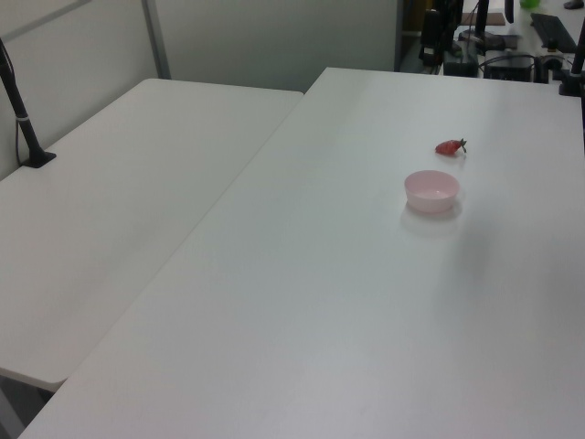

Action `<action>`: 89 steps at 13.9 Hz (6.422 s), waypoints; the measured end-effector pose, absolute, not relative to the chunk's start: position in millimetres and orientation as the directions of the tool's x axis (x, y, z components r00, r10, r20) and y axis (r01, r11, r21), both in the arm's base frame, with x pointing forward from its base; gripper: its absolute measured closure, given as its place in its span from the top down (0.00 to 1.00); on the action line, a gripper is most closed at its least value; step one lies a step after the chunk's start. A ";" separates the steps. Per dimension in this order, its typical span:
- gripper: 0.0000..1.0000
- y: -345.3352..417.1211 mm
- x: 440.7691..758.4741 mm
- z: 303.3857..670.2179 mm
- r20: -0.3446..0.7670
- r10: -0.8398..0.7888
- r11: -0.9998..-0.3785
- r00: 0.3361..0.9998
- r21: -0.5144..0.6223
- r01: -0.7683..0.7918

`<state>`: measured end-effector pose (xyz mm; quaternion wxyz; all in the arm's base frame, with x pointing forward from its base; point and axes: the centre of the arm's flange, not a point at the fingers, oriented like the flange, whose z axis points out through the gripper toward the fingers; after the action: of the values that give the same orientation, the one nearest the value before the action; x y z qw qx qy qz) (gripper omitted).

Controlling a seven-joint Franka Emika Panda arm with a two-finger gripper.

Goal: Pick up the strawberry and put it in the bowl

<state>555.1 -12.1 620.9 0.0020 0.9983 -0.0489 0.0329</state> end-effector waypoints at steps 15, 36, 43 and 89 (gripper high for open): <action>1.00 -13.1 555.3 620.7 0.066 -0.067 -0.998 0.996 0.004 -0.068; 1.00 -231.1 562.6 336.9 0.016 -0.265 -0.954 0.964 0.138 -0.265; 0.92 -233.9 566.9 311.2 0.018 -0.270 -0.953 0.963 0.140 -0.270; 1.00 12.7 530.1 637.3 -0.022 -0.256 -0.961 0.967 0.112 -0.252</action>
<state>530.1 12.7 637.3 0.0544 0.9901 -0.1281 -0.0181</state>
